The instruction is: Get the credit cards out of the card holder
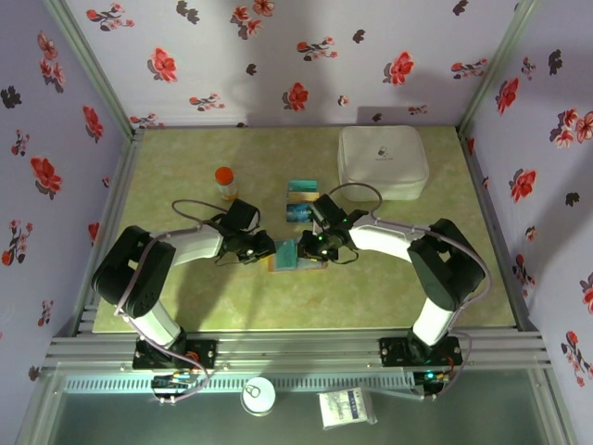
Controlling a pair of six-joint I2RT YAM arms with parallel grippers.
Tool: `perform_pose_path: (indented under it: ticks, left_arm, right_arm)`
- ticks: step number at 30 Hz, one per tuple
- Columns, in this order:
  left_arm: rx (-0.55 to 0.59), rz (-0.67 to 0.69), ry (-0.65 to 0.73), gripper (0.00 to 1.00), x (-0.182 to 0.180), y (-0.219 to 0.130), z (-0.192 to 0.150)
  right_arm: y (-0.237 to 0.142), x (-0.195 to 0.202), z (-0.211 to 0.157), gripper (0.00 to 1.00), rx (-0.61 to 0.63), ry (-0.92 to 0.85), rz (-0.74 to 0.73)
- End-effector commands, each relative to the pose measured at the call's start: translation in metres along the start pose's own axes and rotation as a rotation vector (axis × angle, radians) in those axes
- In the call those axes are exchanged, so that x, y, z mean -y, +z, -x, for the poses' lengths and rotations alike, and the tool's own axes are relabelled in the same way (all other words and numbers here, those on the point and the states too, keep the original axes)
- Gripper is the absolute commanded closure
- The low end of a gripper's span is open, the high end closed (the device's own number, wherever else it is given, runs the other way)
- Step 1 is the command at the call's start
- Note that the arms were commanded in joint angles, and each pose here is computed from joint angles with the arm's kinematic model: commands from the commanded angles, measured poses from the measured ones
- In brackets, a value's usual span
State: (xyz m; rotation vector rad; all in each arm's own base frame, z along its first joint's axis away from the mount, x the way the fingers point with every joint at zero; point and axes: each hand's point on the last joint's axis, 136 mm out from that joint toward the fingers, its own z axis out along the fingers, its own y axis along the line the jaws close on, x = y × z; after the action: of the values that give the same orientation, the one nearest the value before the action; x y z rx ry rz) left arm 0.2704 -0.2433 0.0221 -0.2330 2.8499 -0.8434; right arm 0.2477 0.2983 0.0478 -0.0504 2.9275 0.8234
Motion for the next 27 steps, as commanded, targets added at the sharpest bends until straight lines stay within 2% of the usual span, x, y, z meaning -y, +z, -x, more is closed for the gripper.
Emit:
perform_pose_path:
  ticks: [1, 13, 20, 27]
  left_arm:
    - [0.012, 0.018, 0.021, 0.83, -0.001, -0.009, 0.006]
    - [0.047, -0.004, 0.039, 0.83, 0.013, -0.03, 0.014]
    - [0.036, -0.015, 0.041, 0.84, 0.018, -0.028, 0.011]
    - [0.03, -0.026, 0.038, 0.83, 0.021, -0.024, 0.009]
  right_arm:
    - [-0.014, -0.006, 0.003, 0.75, 0.024, 0.014, 0.012]
    - [-0.008, -0.023, 0.012, 0.76, 0.011, 0.004, 0.066]
    - [-0.025, -0.002, 0.013, 0.7, 0.073, -0.014, -0.056]
    - [-0.038, 0.006, 0.014, 0.63, 0.106, -0.022, -0.1]
